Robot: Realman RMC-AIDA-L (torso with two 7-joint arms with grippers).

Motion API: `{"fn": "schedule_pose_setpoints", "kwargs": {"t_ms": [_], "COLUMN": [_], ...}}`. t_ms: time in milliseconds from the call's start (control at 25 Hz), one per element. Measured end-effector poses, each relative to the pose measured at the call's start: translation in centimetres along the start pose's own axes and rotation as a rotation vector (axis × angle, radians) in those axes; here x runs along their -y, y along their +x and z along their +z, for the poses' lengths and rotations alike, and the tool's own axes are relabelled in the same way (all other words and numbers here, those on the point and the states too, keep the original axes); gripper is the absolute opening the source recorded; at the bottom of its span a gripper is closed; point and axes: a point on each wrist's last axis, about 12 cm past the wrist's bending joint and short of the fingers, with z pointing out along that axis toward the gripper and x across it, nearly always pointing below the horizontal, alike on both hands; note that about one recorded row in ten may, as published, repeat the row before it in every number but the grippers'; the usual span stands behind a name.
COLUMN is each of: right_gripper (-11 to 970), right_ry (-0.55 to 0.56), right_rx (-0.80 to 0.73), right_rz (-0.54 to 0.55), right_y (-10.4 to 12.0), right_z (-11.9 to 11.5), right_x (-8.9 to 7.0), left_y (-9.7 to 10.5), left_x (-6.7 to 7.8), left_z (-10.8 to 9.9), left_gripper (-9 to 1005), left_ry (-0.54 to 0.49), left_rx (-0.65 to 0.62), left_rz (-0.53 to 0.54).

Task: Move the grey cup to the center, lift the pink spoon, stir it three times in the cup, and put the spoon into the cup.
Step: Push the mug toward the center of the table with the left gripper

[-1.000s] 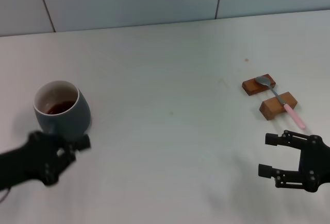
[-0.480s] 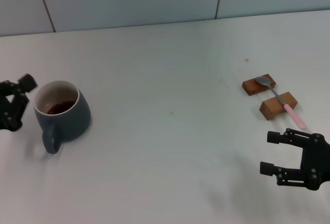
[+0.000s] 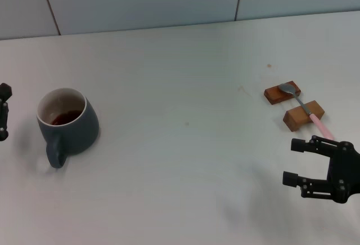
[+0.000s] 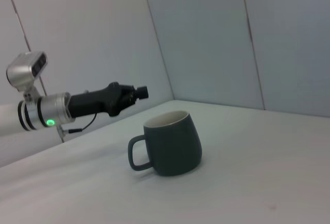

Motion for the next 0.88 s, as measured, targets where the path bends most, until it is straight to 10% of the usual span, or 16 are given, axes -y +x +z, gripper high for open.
{"fn": "schedule_pose_setpoints", "kwargs": {"t_ms": [880], "right_gripper": [828], "right_ry": [0.014], "right_rx": [0.018], "right_rz": [-0.008], "right_y": [-0.5], "right_z": [0.3], "right_x": [0.4], "left_y": [2.7], "left_x": [2.8], "left_z": [3.8], "left_gripper": [-2], "left_ry": [-0.003], "left_rx": [-0.208], "left_rz": [0.19]}}
